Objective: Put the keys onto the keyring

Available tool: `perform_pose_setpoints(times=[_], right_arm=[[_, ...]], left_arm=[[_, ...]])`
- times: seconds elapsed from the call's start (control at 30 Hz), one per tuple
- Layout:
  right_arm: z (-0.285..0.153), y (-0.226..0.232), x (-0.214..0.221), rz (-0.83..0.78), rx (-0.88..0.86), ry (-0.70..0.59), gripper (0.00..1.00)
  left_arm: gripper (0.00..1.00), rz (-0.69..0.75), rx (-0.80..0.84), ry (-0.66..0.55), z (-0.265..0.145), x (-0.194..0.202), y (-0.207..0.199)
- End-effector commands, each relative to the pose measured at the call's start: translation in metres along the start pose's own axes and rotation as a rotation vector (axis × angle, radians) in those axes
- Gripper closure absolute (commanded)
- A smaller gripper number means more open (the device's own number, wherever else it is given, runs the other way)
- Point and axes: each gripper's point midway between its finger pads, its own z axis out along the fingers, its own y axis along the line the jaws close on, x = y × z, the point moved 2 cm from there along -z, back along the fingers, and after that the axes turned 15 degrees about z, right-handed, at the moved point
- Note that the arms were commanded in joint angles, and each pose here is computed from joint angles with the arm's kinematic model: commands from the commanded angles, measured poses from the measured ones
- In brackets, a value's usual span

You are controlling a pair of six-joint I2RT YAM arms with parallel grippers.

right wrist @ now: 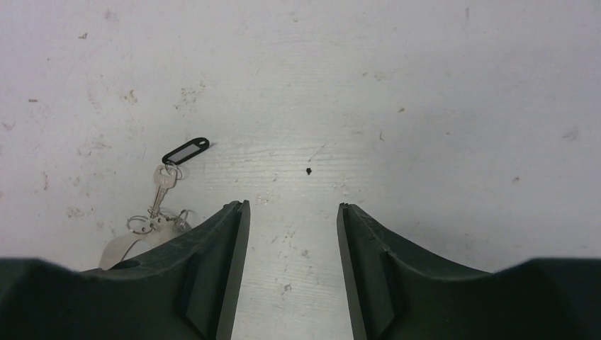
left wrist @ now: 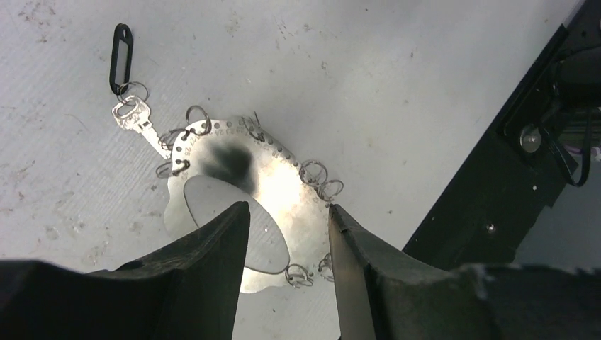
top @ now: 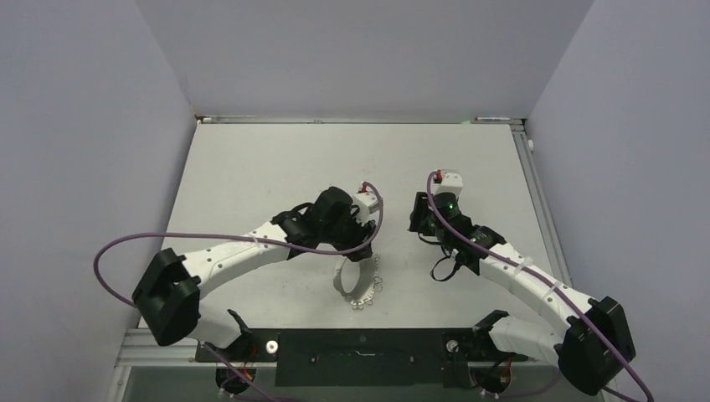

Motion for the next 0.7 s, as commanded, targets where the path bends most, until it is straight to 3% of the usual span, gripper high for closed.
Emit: perform_pose_setpoints(times=[0.0,0.27,0.67], right_arm=[[-0.013,-0.018,-0.017,0.003,0.064,-0.070,0.50],[-0.027,-0.024,-0.026,0.018,0.053,-0.106,0.49],[-0.026,-0.022,-0.021,0.007,0.026,-0.082,0.49]], left_arm=[[0.59,0.004,-0.017,0.053,0.019,-0.019,0.003],[0.64,-0.020,-0.015,0.205,0.066,-0.001,0.005],[0.71,-0.036,-0.039,0.237,0.101,0.009,0.012]])
